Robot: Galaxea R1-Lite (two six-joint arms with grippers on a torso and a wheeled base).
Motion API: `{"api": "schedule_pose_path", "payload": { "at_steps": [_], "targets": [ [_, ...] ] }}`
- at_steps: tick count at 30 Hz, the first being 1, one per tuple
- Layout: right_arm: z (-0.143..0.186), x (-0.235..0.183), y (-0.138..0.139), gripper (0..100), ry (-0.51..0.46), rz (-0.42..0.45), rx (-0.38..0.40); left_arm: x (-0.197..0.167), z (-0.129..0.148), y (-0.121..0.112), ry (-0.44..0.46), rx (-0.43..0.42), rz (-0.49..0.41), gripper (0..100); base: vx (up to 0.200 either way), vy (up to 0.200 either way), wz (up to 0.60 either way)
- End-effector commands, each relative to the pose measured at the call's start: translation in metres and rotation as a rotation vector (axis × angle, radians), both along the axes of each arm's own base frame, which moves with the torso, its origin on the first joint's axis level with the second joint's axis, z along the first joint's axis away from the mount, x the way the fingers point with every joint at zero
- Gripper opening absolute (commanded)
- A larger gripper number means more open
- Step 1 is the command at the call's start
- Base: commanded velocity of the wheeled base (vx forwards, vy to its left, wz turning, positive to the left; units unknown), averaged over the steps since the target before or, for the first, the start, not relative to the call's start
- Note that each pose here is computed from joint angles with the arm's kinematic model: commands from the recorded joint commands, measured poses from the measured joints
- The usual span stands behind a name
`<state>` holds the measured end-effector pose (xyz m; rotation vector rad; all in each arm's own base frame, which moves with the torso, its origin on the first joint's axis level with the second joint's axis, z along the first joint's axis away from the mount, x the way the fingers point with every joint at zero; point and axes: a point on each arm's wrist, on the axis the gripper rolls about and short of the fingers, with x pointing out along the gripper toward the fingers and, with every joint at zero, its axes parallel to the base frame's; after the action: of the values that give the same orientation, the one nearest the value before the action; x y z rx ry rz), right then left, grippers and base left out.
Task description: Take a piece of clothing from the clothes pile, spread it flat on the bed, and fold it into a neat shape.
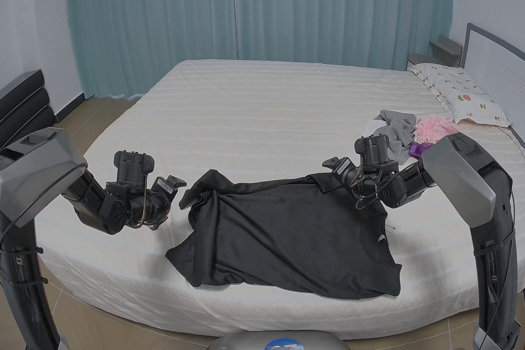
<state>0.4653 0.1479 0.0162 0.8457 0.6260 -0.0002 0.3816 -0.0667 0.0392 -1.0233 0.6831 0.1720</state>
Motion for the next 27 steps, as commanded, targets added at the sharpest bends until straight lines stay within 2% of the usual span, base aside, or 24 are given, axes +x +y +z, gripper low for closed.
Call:
{"api": "schedule_pose_path", "payload": {
  "at_steps": [1,4,9,15,17,18,20,22,25,27],
  "targets": [
    [-0.028,0.019,0.002,100,0.058,-0.012,-0.015,-0.027,0.001,-0.003,-0.007,-0.065,0.008,100,0.000,0.000,0.00],
    [-0.036,0.031,0.004,100,0.085,-0.020,-0.030,-0.031,-0.003,-0.003,-0.040,-0.072,0.014,100,0.000,0.000,0.00],
    [-0.038,0.044,-0.001,100,0.074,-0.037,-0.026,-0.036,-0.008,0.001,-0.020,-0.071,0.020,100,0.000,0.000,0.00],
    [-0.046,0.061,-0.003,100,0.016,-0.023,-0.013,-0.037,-0.011,0.006,-0.007,-0.066,0.040,100,0.000,0.000,0.00],
    [-0.040,0.066,0.000,100,-0.096,-0.008,-0.001,-0.037,-0.011,0.007,-0.007,-0.066,0.045,100,0.000,0.000,0.00],
    [-0.039,0.066,0.000,100,-0.106,-0.007,0.001,-0.037,-0.011,0.007,-0.007,-0.066,0.045,100,0.000,0.000,0.00],
    [-0.029,0.073,0.000,100,-0.282,-0.001,0.022,-0.037,-0.012,0.008,-0.004,-0.066,0.047,100,0.000,0.000,0.00],
    [-0.022,0.074,-0.001,100,-0.346,0.002,0.014,-0.037,-0.013,0.008,-0.001,-0.066,0.047,100,0.000,0.000,0.00],
    [-0.002,0.079,-0.011,100,-0.496,-0.005,-0.020,-0.037,-0.014,0.008,0.003,-0.064,0.049,100,0.000,0.000,0.00],
    [0.006,0.080,-0.013,100,-0.552,-0.005,-0.031,-0.037,-0.015,0.009,0.005,-0.064,0.050,100,0.000,0.000,0.00]
  ]
}}
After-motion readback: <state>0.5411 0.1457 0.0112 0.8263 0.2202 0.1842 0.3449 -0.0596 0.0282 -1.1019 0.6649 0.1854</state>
